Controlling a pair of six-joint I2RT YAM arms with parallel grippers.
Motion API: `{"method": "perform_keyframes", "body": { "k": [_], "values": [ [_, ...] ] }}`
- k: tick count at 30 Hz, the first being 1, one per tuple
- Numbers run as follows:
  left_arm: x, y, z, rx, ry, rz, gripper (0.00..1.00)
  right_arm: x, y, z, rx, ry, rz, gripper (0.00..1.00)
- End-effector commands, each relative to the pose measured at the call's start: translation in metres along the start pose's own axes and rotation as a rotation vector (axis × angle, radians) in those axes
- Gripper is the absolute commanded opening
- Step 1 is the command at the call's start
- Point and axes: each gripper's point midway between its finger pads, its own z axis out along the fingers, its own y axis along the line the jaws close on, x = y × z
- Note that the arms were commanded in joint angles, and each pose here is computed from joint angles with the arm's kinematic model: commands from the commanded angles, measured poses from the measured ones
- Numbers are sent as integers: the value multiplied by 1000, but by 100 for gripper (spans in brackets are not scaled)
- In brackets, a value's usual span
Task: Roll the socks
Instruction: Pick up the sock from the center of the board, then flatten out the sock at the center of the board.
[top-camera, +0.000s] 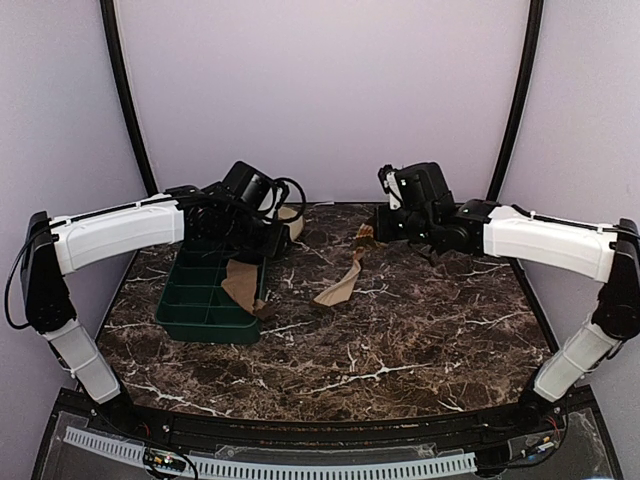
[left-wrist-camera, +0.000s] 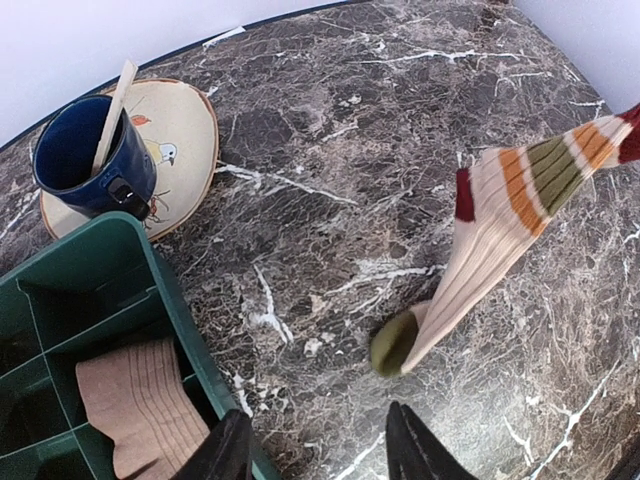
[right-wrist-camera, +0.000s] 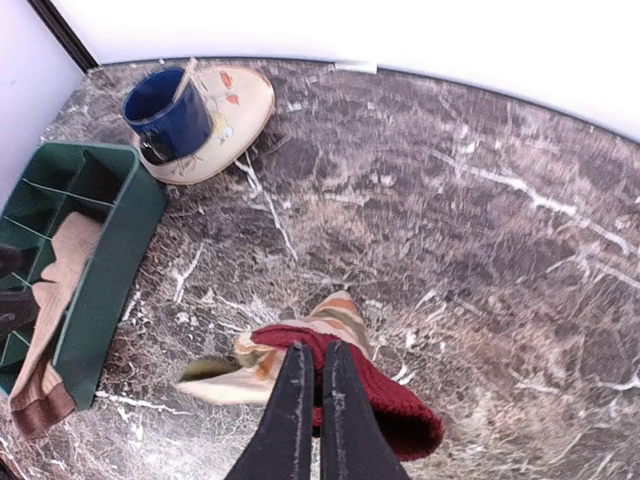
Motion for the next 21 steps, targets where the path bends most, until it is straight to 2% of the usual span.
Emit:
{"method": "perform_keyframes", "body": {
  "k": [1,6,11,17,21],
  "values": [
    [-10,7,-13,-42,-41,-8,48,-40,-1,-28,8,-117,-51,0],
    [-10,9,-10,-55,-42,-18,48,-60,-1,-36,37,-169,-101,0],
    [-11,9,-7,-61,-35,-27,48,-89,6,-16,106,-169,-200,0],
    [-15,15,-10,-75,-40,-38,48,-155,11,-6,185,-267,-281,0],
    [-12,22,-13,-86,-38,-48,48,-153,16,8,189,-246,-321,0]
  ]
}}
